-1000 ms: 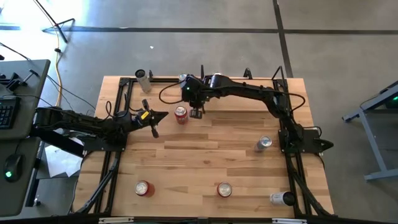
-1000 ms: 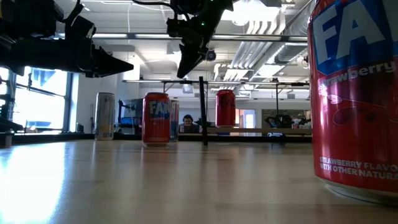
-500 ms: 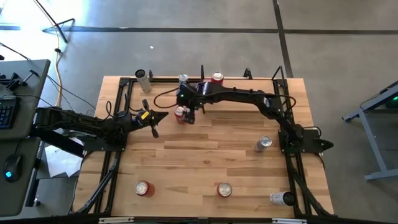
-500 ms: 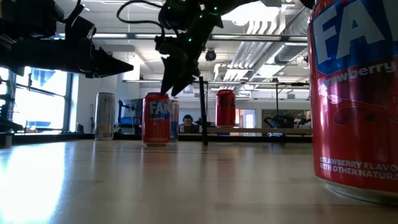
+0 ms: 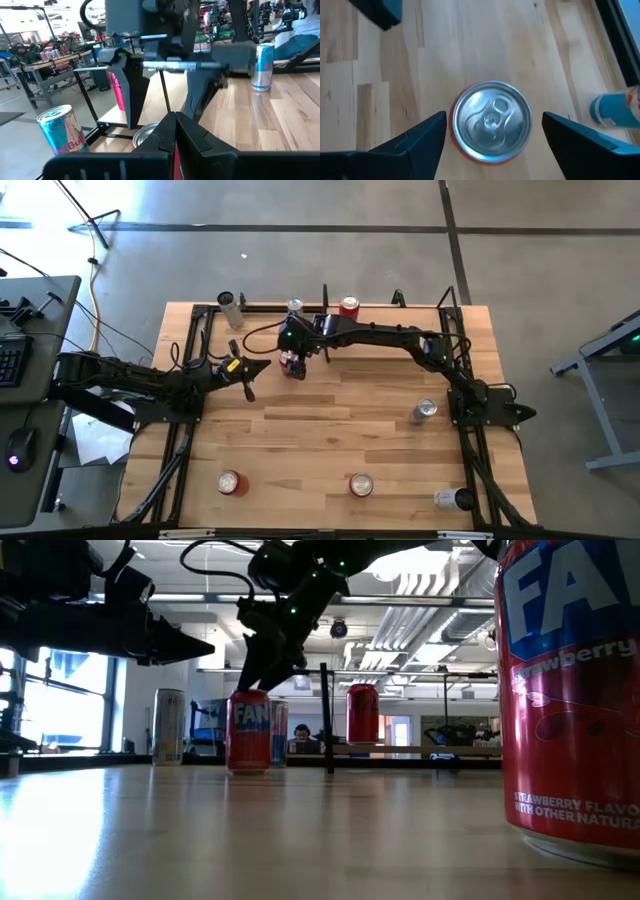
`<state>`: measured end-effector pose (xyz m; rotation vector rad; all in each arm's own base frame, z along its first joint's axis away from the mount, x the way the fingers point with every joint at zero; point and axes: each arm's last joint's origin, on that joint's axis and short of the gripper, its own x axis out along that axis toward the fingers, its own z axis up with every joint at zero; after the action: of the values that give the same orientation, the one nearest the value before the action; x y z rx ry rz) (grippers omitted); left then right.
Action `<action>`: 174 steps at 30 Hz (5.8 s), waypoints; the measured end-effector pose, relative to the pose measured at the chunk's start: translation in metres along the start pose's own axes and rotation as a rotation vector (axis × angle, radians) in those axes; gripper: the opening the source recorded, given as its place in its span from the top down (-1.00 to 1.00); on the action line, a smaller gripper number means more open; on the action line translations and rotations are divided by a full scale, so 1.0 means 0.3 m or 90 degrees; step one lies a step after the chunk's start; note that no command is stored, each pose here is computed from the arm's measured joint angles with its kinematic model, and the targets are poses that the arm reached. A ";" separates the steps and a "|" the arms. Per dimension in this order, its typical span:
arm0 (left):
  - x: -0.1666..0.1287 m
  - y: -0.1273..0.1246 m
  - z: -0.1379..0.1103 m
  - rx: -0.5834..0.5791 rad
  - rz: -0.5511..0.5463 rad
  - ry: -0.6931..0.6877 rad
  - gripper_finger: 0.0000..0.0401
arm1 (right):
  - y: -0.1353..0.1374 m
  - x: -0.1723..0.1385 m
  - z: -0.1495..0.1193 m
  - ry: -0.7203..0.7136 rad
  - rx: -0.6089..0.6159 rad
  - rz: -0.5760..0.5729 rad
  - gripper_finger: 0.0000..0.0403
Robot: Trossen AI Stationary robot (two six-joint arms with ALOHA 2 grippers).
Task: Place canned beverage on shelf
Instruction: Put the top red soda can on the shelf, then put the right blue soda can on the shelf
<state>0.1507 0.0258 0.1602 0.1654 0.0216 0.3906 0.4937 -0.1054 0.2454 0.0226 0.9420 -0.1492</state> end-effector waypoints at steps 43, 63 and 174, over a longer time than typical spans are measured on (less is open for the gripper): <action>0.000 0.000 -0.004 0.003 -0.001 0.008 1.00 | 0.094 -0.663 0.087 -0.123 -0.033 -0.100 -0.32; 0.000 -0.001 -0.007 0.004 -0.002 0.014 1.00 | -0.317 -0.851 -0.366 0.071 0.234 -0.312 -0.32; 0.000 0.001 -0.005 0.003 0.002 0.010 1.00 | 0.325 -0.836 -0.805 0.318 0.465 -0.189 0.21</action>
<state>0.1506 0.0262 0.1587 0.1677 0.0380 0.3954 0.1679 0.0409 0.3012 0.6192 1.3403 -0.7849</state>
